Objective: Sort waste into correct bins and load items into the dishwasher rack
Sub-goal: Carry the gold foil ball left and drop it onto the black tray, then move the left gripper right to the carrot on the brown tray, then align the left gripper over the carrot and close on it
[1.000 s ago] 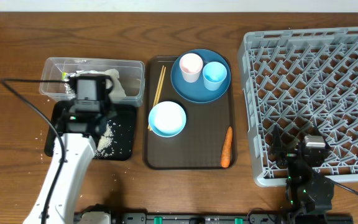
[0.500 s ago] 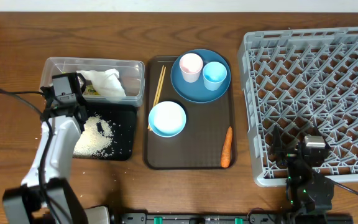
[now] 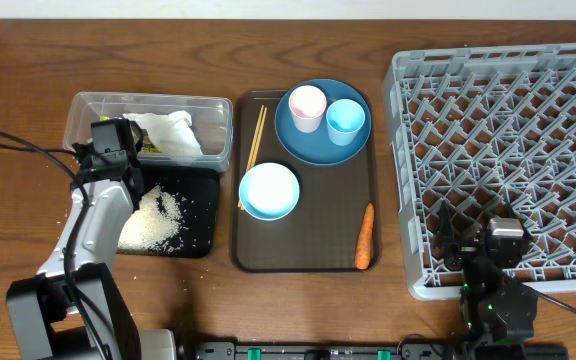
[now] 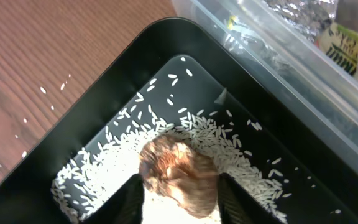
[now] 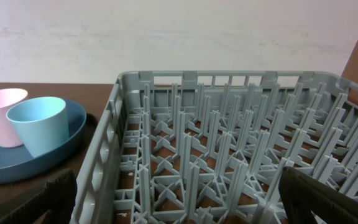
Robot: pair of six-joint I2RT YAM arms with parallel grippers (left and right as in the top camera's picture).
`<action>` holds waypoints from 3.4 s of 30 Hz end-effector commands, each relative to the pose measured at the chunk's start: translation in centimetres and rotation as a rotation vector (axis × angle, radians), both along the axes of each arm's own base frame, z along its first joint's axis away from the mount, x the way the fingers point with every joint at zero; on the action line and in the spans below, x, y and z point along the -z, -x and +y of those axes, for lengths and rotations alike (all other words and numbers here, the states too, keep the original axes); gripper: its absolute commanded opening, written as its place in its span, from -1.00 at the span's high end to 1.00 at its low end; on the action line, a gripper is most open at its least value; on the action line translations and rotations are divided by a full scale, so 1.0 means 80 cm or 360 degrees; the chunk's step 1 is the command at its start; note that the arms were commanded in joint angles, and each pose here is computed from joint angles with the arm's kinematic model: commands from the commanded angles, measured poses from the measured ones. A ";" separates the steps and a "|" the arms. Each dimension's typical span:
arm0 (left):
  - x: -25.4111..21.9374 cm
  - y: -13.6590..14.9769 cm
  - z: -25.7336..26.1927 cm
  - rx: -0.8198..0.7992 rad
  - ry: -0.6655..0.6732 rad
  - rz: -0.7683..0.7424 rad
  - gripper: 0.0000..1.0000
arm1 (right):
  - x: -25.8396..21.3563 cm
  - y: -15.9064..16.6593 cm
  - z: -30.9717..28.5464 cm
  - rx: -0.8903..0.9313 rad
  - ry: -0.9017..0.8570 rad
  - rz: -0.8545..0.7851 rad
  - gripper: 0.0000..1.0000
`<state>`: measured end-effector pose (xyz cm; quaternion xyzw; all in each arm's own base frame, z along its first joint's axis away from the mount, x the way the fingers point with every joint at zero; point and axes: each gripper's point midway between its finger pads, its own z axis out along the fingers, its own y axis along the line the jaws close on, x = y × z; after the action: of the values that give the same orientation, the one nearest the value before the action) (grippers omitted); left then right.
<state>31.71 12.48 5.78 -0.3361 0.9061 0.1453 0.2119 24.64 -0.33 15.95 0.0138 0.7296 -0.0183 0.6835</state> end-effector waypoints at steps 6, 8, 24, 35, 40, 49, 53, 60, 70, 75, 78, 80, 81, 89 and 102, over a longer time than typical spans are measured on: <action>-0.044 -0.007 -0.001 0.0003 -0.0004 -0.0152 -0.25 | 0.002 0.000 -0.004 0.0027 -0.0005 0.0006 -0.98; -0.070 -0.017 -0.026 0.0096 0.0133 -0.0300 -0.38 | 0.002 0.000 -0.004 0.0027 -0.0005 0.0005 -0.98; -0.191 0.006 -0.307 0.1634 0.0753 -0.0733 -0.39 | 0.002 0.000 -0.004 0.0027 -0.0005 0.0006 -0.99; -0.140 0.042 -0.477 0.2369 0.0817 -0.0580 -0.39 | 0.002 0.000 -0.004 0.0027 -0.0005 0.0006 -0.99; -0.098 0.053 -0.534 0.2531 0.0863 -0.0508 -0.37 | 0.002 0.000 -0.004 0.0027 -0.0005 0.0006 -0.99; -0.014 0.066 -0.560 0.2556 0.0708 -0.0261 -0.37 | 0.002 0.000 -0.004 0.0027 -0.0005 0.0005 -0.98; 0.004 0.077 -0.572 0.2600 0.0716 -0.0215 -0.37 | 0.002 0.000 -0.004 0.0027 -0.0005 0.0006 -0.99; 0.010 0.092 -0.592 0.2677 0.0722 -0.0222 -0.36 | 0.002 0.000 -0.004 0.0027 -0.0005 0.0005 -0.99; 0.017 0.091 -0.591 0.2694 0.0477 -0.0225 -0.26 | 0.002 0.000 -0.004 0.0027 -0.0005 0.0005 -0.98; 0.017 0.102 -0.598 0.2732 0.0482 -0.0221 -0.26 | 0.002 0.000 -0.004 0.0027 -0.0005 0.0005 -0.98; 0.017 0.104 -0.599 0.2740 0.0483 -0.0218 -0.27 | 0.002 0.000 -0.004 0.0027 -0.0005 0.0006 -0.99; 0.018 0.105 -0.599 0.2742 0.0483 -0.0212 -0.27 | 0.002 0.000 -0.004 0.0027 -0.0005 0.0006 -0.98; 0.018 0.106 -0.599 0.2742 0.0483 -0.0210 -0.27 | 0.002 0.000 -0.004 0.0027 -0.0005 0.0006 -0.99; 0.033 0.109 -0.598 0.2745 0.0482 -0.0157 -0.10 | 0.002 0.000 -0.004 0.0027 -0.0005 0.0005 -0.99; 0.045 0.109 -0.602 0.2752 0.0473 -0.0146 -0.11 | 0.002 0.000 -0.004 0.0027 -0.0005 0.0005 -0.99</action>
<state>22.40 -35.19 1.97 0.4353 0.8466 -0.2028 0.2296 24.64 -0.33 15.95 0.0138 0.7296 -0.0183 0.6835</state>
